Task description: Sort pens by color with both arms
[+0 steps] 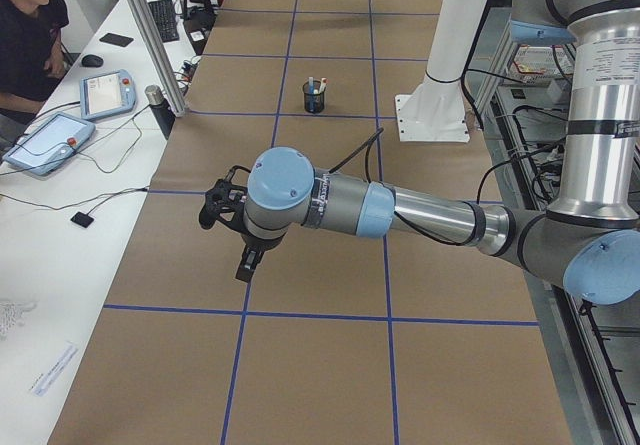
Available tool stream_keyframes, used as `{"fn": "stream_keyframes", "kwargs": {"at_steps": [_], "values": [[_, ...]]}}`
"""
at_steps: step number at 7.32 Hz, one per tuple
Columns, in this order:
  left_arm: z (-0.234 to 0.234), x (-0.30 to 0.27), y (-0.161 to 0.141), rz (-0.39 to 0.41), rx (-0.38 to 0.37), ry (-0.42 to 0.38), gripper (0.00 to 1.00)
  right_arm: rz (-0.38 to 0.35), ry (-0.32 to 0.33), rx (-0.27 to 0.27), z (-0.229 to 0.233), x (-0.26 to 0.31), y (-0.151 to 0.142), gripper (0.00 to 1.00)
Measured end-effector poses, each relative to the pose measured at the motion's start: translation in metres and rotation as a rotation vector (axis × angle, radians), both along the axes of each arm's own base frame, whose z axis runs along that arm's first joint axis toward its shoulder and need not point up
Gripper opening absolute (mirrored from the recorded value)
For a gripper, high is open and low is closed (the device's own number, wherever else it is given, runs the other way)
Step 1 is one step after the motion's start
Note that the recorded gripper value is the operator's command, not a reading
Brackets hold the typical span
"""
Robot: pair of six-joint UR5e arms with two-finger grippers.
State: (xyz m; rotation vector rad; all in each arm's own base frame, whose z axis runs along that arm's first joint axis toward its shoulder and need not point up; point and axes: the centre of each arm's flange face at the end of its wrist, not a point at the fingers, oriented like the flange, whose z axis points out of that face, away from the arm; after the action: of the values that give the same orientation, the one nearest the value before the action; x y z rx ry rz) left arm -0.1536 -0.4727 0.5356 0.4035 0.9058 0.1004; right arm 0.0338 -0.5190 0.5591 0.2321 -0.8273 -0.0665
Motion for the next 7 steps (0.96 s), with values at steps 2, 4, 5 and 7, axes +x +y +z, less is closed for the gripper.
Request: {"fn": "stream_keyframes", "kwargs": {"at_steps": [2, 4, 5, 7], "values": [[0.0, 0.0, 0.0, 0.0, 0.0, 0.0, 1.0, -0.001, -0.007, -0.003, 0.0, 0.0, 0.0, 1.0], [0.0, 0.0, 0.001, 0.0, -0.001, 0.0, 1.0, -0.021, -0.034, -0.021, -0.024, -0.012, -0.022, 1.0], [0.001, 0.0, 0.001, 0.0, -0.001, 0.001, 1.0, -0.047, -0.074, -0.024, -0.051, -0.025, -0.039, 1.0], [0.0, 0.001, 0.001, 0.002, 0.0, 0.004, 1.0, -0.127, -0.184, -0.031, -0.117, -0.087, -0.07, 1.0]]}}
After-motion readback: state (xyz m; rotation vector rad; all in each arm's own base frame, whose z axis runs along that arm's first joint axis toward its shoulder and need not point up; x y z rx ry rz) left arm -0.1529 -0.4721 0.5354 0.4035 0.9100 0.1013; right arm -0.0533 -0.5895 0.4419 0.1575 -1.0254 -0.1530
